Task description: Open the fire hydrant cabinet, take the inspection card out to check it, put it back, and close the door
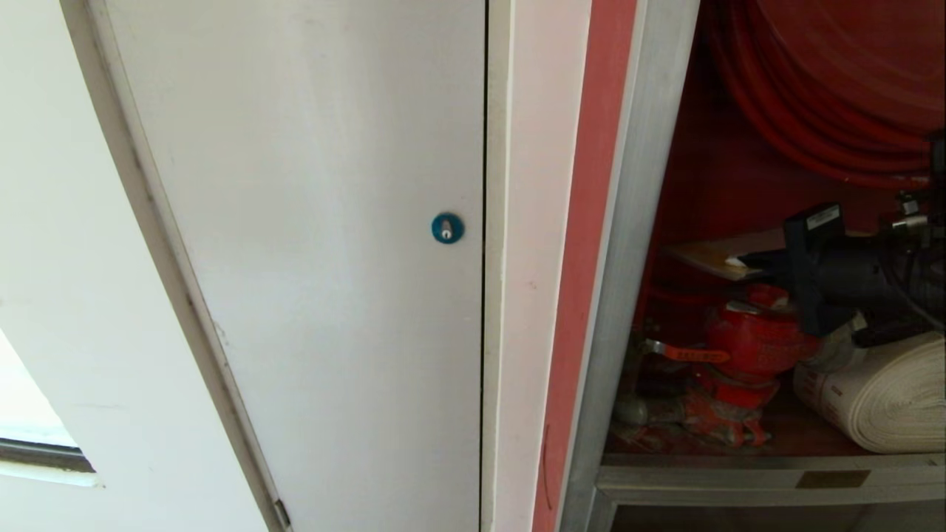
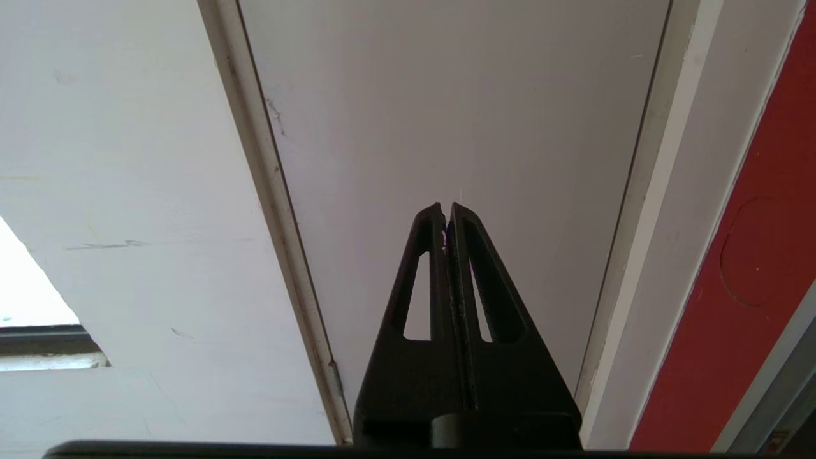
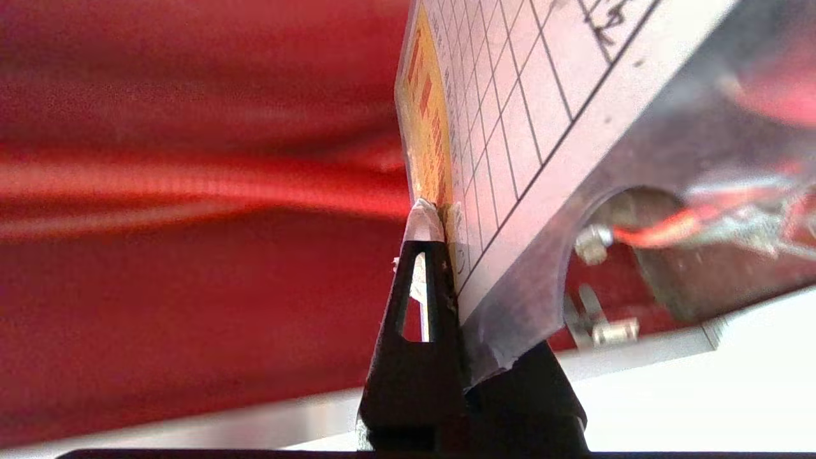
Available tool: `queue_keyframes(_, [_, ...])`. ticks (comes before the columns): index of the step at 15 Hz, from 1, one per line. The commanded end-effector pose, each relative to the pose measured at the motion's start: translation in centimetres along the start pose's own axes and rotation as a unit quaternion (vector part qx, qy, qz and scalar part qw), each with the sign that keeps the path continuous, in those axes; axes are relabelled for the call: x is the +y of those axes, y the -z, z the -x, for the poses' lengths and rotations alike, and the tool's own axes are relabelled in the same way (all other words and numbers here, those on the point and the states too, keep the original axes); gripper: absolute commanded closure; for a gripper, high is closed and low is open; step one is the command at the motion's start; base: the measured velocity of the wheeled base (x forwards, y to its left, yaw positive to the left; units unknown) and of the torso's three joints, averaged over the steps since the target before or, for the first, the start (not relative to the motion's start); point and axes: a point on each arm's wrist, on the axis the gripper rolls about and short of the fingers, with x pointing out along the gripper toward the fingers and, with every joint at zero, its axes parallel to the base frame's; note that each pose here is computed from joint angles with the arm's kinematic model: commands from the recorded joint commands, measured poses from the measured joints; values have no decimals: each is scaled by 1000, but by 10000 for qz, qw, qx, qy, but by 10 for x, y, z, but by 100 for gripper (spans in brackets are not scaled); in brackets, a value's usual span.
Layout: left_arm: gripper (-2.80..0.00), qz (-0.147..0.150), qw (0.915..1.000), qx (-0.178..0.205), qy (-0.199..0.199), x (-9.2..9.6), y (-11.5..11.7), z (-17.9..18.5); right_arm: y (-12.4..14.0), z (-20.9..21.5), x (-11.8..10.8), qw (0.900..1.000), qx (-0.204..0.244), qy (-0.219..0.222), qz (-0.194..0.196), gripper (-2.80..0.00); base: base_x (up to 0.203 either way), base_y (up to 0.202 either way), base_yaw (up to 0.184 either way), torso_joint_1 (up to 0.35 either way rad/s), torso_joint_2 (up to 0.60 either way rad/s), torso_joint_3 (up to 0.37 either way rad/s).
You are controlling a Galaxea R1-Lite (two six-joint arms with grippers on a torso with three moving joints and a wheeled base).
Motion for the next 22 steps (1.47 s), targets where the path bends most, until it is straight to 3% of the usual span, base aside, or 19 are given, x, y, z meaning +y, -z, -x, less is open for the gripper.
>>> queue_keyframes(1, [0,3,9999,140,7,0,8,-2,6,27,8,9997,47,-234,36,0,0,0,0,0,0,0])
queue_keyframes(7, [0,7,9999,140,7,0,8,-2,30,126,11,9933,396,-756,775,0,0,0,0,0,0,0])
queue_keyframes(11, [0,3,9999,140,7,0,8,-2,41,199,-1,9777,853,-1323,1390,0,0,0,0,0,0,0])
queue_keyframes(12, [0,11,9999,140,7,0,8,-2,44,214,-5,9670,1116,-1525,1708,0,0,0,0,0,0,0])
queue_keyframes(14, [0,3,9999,140,7,0,8,-2,48,227,-12,9335,1568,-1916,2593,0,0,0,0,0,0,0])
queue_keyframes(15, [0,3,9999,140,7,0,8,-2,50,227,-14,9204,1770,-2024,2840,0,0,0,0,0,0,0])
queue_keyframes(17, [0,10,9999,140,7,0,8,-2,51,218,-12,9029,2032,-2100,3153,0,0,0,0,0,0,0])
queue_keyframes(19, [0,3,9999,140,7,0,8,-2,54,218,-15,8692,2494,-2456,3491,0,0,0,0,0,0,0])
queue_keyframes(21, [0,11,9999,140,7,0,8,-2,56,211,-22,8384,2679,-2595,3974,0,0,0,0,0,0,0])
queue_keyframes(22, [0,11,9999,140,7,0,8,-2,56,202,-21,8320,2769,-2539,4083,0,0,0,0,0,0,0])
